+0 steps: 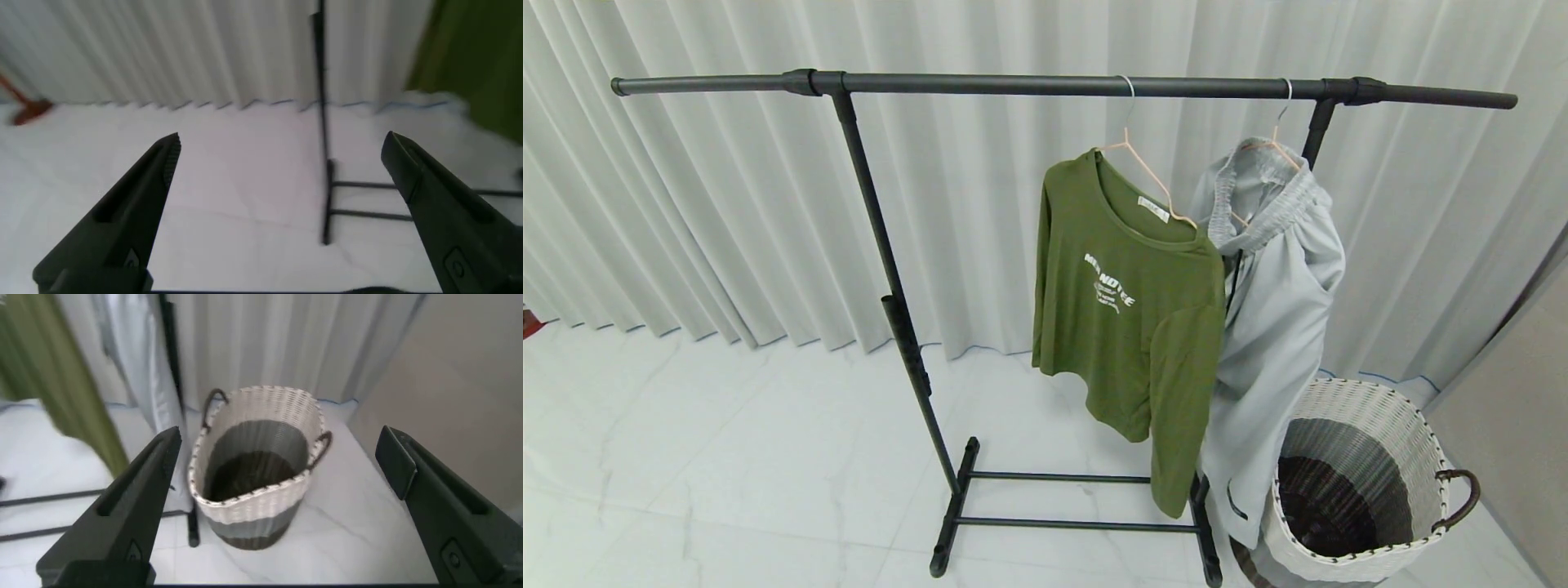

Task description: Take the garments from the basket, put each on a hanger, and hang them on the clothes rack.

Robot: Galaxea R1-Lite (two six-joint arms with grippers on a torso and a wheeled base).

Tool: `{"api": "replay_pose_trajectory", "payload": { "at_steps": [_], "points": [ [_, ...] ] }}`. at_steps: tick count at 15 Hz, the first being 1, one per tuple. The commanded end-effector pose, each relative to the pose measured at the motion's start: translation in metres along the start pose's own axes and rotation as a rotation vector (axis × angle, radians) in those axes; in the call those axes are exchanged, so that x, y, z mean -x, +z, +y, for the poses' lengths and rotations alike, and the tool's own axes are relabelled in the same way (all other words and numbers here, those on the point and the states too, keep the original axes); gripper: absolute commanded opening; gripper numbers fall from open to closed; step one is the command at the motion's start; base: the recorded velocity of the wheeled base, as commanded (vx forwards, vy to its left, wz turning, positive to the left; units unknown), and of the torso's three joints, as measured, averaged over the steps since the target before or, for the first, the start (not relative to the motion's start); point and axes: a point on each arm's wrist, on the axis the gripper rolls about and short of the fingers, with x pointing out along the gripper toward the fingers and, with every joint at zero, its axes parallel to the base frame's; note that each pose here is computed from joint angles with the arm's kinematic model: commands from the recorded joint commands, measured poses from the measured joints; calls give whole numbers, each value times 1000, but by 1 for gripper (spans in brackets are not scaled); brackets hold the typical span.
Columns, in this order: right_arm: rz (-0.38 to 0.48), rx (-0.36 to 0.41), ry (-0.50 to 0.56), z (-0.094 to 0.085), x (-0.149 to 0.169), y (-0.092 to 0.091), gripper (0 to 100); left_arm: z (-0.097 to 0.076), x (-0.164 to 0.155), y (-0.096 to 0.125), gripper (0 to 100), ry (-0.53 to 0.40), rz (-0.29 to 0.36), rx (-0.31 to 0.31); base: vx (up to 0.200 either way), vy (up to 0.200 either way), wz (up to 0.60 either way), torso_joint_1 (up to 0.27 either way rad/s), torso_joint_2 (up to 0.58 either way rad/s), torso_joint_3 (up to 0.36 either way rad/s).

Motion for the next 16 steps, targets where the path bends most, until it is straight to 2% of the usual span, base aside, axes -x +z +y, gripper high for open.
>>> {"api": "replay_pose_trajectory", "payload": {
  "at_steps": [1, 3, 5, 6, 7, 13, 16],
  "points": [
    [-7, 3, 31, 1, 0, 0, 100, -1, 3, -5, 100, -29, -35, 129, 0, 0, 0, 0, 0, 0],
    [-33, -1, 109, 3, -1, 1, 100, -1, 3, -5, 100, -38, -34, 118, 0, 0, 0, 0, 0, 0],
    [-9, 6, 145, 3, -1, -2, 100, -2, 3, -5, 100, -97, -33, 106, 0, 0, 0, 0, 0, 0],
    [16, 10, 147, 3, -1, -4, 100, -3, 3, -5, 100, -120, -34, 40, 0, 0, 0, 0, 0, 0],
    [15, 3, 145, 4, -1, -4, 100, -3, 3, -5, 100, -136, -34, 33, 0, 0, 0, 0, 0, 0],
    [18, -29, 145, 4, -1, -4, 100, -3, 3, -5, 100, -133, -33, 73, 0, 0, 0, 0, 0, 0],
    [16, -30, 145, 3, -1, -4, 100, -3, 3, -6, 100, -133, -31, 73, 0, 0, 0, 0, 0, 0]
  ]
}}
